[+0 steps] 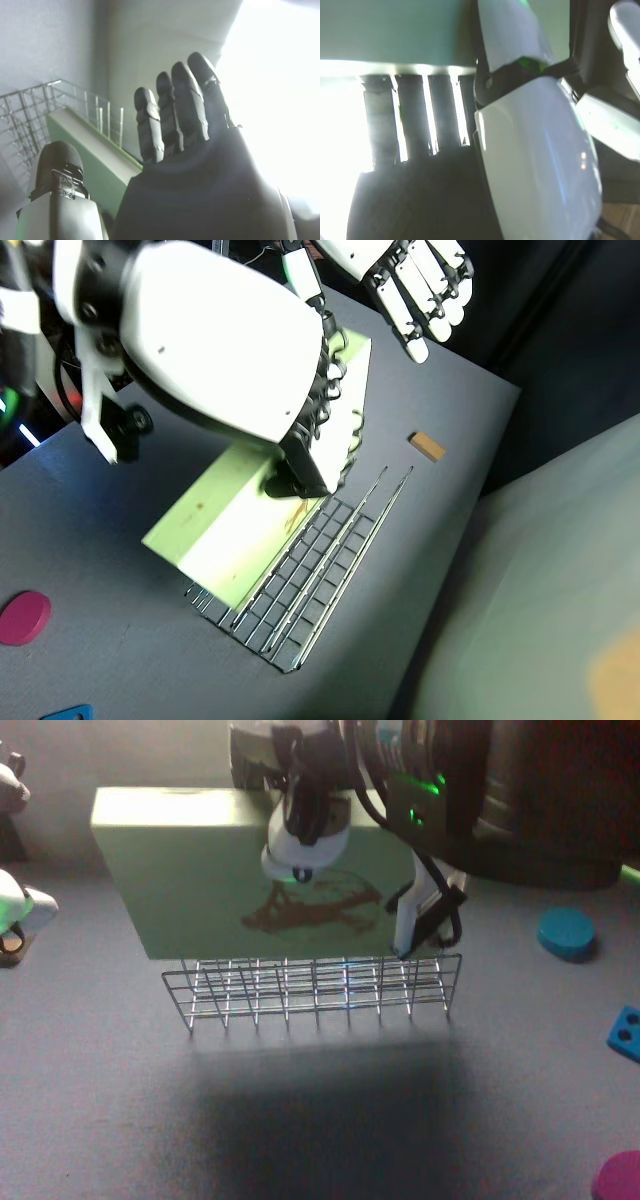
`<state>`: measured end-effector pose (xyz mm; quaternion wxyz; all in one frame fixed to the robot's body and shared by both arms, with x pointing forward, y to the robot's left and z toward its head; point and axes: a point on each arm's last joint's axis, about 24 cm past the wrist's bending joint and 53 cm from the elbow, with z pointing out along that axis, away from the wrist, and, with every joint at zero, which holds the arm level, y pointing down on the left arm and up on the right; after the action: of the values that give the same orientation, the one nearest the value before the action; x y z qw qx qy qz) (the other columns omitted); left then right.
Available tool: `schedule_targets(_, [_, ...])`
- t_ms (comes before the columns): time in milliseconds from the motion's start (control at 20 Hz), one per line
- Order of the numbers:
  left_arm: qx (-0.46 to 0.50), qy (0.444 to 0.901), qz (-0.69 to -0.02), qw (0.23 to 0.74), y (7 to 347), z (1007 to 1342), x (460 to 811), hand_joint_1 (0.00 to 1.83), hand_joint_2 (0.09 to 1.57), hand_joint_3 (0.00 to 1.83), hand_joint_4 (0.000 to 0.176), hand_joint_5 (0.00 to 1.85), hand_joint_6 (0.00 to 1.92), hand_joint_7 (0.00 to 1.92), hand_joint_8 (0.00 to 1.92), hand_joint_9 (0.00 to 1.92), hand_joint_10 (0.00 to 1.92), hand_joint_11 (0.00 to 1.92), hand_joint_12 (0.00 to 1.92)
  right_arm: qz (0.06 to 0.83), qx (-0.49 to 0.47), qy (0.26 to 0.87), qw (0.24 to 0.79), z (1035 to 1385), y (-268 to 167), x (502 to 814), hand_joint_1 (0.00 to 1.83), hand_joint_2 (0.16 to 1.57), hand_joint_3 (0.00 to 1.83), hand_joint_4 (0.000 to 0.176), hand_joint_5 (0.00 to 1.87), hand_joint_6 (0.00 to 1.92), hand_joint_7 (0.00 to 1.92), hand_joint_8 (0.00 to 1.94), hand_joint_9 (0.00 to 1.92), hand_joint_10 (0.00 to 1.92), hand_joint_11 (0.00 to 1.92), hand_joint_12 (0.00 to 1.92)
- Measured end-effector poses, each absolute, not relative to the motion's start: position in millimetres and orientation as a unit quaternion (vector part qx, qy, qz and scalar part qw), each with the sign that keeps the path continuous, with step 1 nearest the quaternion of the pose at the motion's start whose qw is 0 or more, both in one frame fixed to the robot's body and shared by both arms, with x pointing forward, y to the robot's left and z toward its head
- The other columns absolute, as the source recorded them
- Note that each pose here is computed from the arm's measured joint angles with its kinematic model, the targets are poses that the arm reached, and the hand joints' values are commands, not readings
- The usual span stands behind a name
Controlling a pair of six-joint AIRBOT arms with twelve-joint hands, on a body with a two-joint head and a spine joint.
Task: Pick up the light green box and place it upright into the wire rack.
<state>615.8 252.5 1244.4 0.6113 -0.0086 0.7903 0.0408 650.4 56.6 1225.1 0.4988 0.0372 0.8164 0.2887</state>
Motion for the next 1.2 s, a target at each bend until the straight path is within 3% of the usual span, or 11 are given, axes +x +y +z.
schedule_targets(650, [-0.011, 0.796, 0.034, 0.605, 249, 1240, 613, 0.34, 1.15, 0.00, 0.052, 0.40, 0.00, 0.32, 0.00, 0.26, 0.00, 0.00, 0.72, 0.263, 0.017, 0.829, 0.493, 1213, 58, 656, 1.36, 1.18, 0.00, 0.000, 0.83, 0.97, 0.80, 1.28, 0.82, 1.49, 0.80, 1.49])
schedule_targets(1200, [-0.009, 0.800, 0.034, 0.600, 248, 1236, 611, 0.33, 1.15, 0.00, 0.054, 0.38, 0.00, 0.33, 0.00, 0.27, 0.00, 0.00, 0.73, 0.254, 0.012, 0.847, 0.467, 1172, 67, 660, 1.36, 1.18, 0.00, 0.000, 0.83, 0.97, 0.81, 1.28, 0.81, 1.50, 0.78, 1.48])
